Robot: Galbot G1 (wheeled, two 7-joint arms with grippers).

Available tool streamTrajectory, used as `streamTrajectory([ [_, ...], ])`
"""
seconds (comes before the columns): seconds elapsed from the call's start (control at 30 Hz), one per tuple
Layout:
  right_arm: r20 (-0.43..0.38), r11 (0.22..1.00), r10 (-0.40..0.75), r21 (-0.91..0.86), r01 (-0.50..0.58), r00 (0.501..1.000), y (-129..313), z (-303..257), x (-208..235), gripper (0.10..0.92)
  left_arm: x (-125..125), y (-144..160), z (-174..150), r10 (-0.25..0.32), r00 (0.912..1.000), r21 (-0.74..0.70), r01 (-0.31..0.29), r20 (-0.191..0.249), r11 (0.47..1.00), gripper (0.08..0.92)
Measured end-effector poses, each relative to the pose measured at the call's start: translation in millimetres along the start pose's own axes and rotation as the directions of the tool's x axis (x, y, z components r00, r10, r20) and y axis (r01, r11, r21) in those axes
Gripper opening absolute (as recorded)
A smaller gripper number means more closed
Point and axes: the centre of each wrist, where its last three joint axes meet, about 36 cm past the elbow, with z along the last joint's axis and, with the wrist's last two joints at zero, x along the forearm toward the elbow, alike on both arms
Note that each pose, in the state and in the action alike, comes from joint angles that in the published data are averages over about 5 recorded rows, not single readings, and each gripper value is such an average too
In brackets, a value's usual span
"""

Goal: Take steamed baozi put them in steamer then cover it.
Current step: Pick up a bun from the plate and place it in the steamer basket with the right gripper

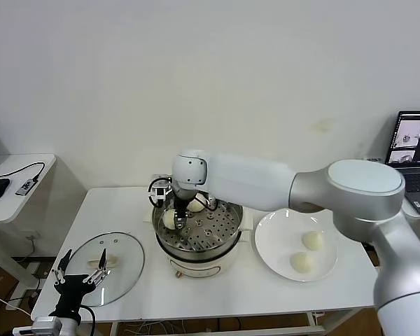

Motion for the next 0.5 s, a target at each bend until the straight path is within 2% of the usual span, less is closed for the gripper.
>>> streamTrajectory([
  [0.13,0.002,1.000,0.001,0.013,-0.001,1.000,-3,4,10,0.813,0,0,-1,0.000,1.0000,0.000,0.000,0.002,1.000,0.823],
  [0.5,-0.015,0.996,0.003,0.085,-0.002,1.000,-13,64,99,0.823,-2,1,-4,0.010,0.9999,-0.010,-0.010,0.007,1.000,0.823],
])
